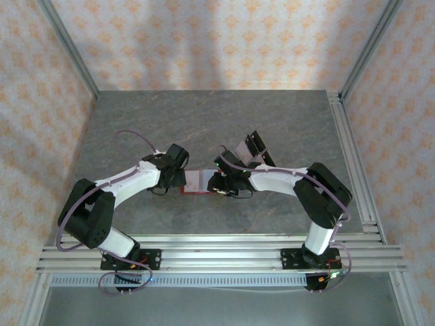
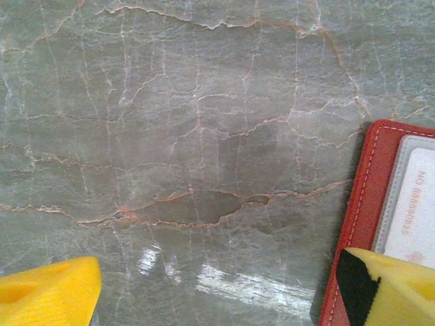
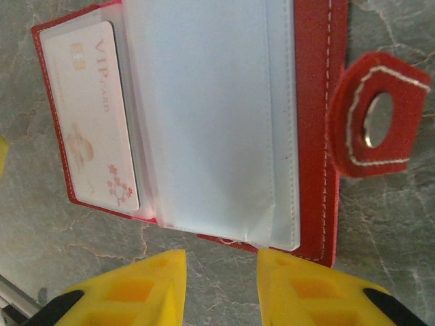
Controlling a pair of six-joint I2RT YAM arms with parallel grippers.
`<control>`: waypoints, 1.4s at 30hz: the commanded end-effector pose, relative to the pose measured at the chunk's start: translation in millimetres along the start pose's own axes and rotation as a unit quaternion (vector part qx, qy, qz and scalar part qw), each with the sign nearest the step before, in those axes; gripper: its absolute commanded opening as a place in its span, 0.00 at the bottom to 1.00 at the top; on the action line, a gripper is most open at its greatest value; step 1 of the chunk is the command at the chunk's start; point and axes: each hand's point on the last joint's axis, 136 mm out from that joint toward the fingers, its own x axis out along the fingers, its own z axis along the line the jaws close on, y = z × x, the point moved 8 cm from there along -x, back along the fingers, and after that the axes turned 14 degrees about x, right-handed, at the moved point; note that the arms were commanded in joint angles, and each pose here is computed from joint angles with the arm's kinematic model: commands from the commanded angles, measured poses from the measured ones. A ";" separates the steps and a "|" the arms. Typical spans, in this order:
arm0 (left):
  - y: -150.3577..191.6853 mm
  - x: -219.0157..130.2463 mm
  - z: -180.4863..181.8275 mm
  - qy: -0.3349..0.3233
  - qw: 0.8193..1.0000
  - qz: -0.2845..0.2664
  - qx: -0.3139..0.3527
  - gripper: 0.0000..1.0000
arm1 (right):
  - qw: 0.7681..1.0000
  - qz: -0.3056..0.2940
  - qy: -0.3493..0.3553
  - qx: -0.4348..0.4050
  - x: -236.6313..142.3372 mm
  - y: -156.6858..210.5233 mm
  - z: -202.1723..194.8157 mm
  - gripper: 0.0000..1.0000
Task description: Put the credit cards into the card holder
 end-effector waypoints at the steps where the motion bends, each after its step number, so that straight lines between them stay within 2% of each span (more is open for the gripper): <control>1: 1.6 3.7 -1.1 -0.005 1.000 0.005 0.006 0.91 | 1.000 -0.013 -0.005 0.000 2.3 -3.2 4.5 0.32; 42: 4.0 10.7 -5.0 -0.005 1.000 0.011 0.013 0.91 | 1.000 -0.020 -0.011 0.009 13.3 -23.3 7.4 0.30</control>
